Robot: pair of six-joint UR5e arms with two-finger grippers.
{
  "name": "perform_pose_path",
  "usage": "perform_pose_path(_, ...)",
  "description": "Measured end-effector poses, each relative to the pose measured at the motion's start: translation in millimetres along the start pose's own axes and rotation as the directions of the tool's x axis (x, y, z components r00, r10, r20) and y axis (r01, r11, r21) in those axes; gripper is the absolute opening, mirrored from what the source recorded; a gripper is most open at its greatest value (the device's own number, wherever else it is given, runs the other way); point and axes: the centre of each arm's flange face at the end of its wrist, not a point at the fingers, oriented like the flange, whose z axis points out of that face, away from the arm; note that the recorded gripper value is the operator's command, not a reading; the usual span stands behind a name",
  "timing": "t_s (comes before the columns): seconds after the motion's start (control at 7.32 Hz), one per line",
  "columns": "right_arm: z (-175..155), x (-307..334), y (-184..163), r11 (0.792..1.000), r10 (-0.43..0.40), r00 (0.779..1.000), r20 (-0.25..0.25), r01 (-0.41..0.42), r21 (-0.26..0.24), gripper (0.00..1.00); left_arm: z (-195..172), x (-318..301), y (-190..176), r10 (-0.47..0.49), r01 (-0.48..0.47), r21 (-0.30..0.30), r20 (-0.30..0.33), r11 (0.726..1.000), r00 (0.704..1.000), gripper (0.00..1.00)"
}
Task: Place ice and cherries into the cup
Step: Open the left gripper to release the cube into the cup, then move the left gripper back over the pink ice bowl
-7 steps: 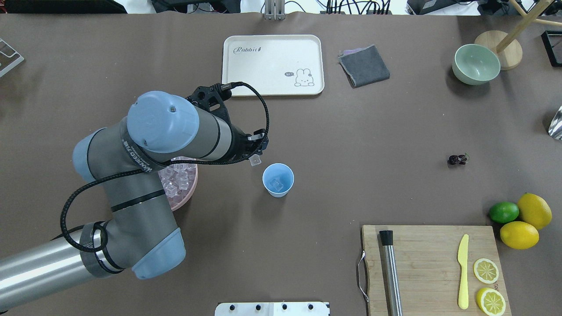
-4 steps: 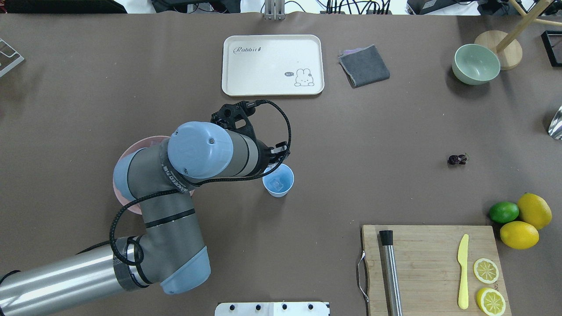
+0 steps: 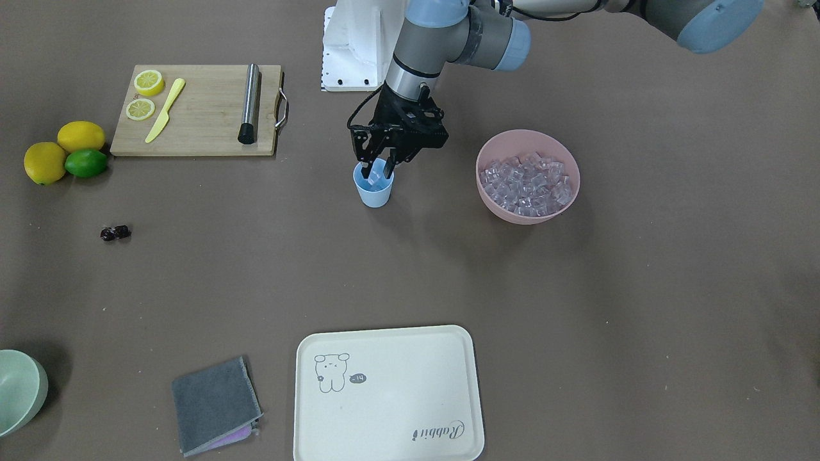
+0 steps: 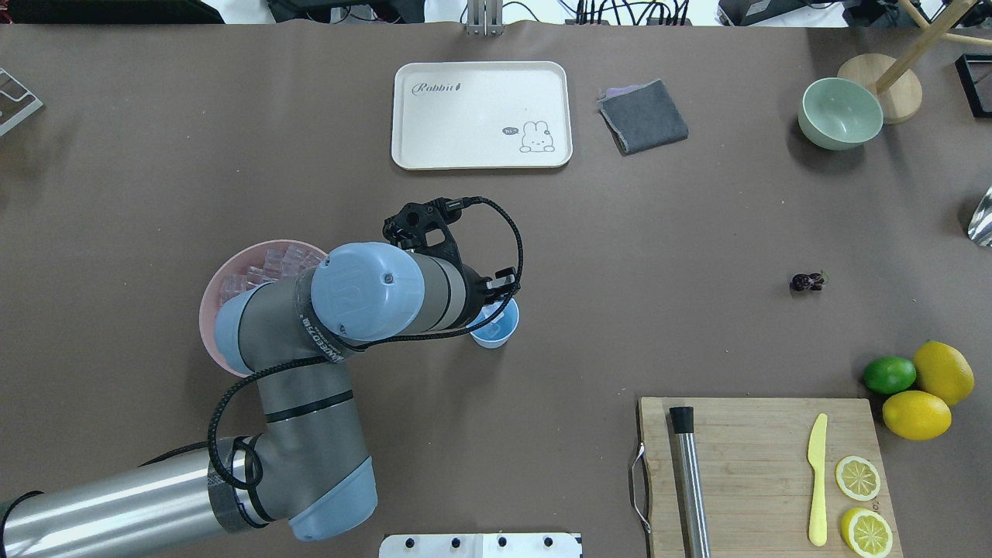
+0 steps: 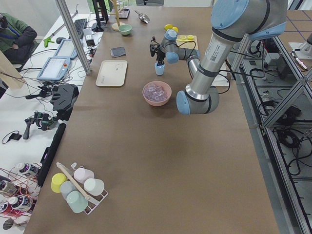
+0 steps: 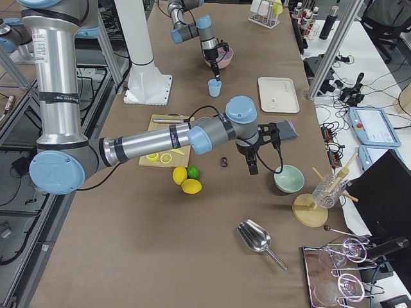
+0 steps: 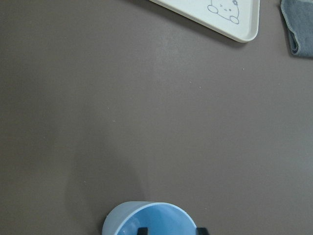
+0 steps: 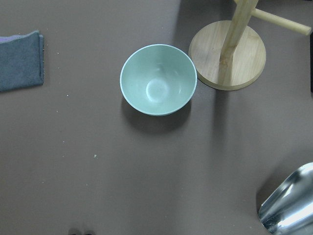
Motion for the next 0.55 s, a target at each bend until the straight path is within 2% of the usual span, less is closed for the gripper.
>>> perform_pose_path(0.27,0,0,0,1.0,0.0,1.0,0.0,0.0,-0.001,1.0,-6,-5,0,0.005,-0.005,0.001,-0.004,1.0,1.0,0.98)
perform_pose_path(0.55,0,0,0,1.0,0.0,1.0,0.001,0.0,0.0,1.0,-34,-31,-6,0.035,-0.034,0.009,-0.009,0.999,0.999,0.98)
